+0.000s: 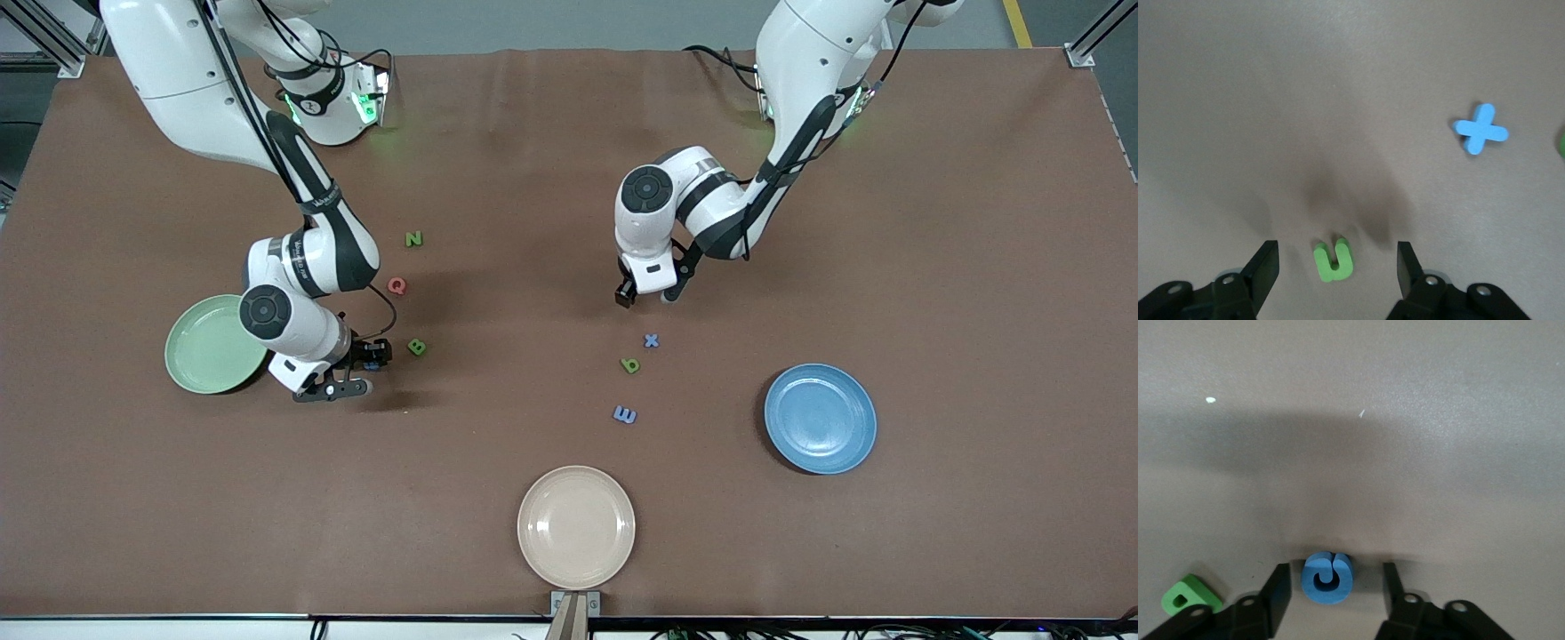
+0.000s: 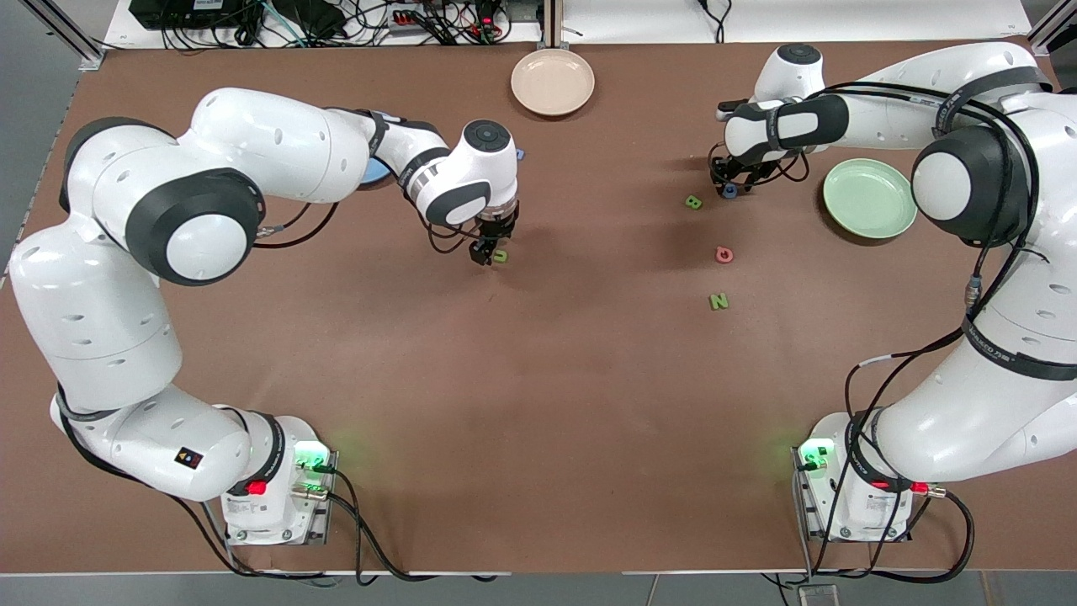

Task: Sort upper and lower case letters into plates
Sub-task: 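Grasp the blue O with the right gripper while the left gripper grasps green u, then place the O on the green plate while the left gripper places u on blue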

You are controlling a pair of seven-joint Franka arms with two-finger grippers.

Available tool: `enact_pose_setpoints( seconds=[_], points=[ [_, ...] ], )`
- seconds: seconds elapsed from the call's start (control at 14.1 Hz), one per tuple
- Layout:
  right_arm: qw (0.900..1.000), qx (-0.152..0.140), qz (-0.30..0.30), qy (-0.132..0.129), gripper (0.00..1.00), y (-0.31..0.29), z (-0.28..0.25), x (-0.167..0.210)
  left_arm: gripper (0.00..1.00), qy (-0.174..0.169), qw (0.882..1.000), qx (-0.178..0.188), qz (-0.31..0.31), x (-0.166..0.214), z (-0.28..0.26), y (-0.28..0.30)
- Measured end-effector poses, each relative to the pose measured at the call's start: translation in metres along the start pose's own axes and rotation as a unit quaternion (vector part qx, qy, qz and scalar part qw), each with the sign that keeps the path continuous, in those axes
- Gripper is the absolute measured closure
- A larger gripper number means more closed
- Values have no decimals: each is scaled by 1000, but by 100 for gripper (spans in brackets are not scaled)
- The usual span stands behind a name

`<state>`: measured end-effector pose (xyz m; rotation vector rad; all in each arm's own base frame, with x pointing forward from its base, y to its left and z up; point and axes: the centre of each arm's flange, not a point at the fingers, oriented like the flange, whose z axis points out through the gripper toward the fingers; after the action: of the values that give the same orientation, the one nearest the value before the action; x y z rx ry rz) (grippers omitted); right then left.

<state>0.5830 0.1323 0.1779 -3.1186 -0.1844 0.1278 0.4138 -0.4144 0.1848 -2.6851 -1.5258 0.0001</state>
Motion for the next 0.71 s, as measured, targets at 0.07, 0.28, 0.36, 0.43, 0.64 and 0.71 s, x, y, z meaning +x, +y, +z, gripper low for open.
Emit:
enact_pose_setpoints(
  seconds=[0.07, 0.28, 0.36, 0.43, 0.64, 0.71],
  points=[
    [1000, 0, 3, -1, 38, 0, 1, 0, 25, -1, 1000, 0, -1, 0, 1, -1],
    [1000, 0, 7, -1, 52, -1, 2, 1, 36, -6, 1000, -3, -12, -2, 7, -1],
    [1000, -1, 8, 0, 56, 0, 1, 2, 40, -8, 1000, -2, -12, -2, 11, -2],
    [1000, -1, 8, 1, 56, -1, 1, 3, 40, -9, 1000, -1, -12, -3, 14, -3],
    [1000, -1, 9, 1, 66, 1, -1, 5, 57, -12, 1000, -6, -13, -3, 13, 0],
    [1000, -2, 9, -1, 66, 4, -2, 5, 64, -12, 1000, -9, -14, -3, 11, 1]
  ],
)
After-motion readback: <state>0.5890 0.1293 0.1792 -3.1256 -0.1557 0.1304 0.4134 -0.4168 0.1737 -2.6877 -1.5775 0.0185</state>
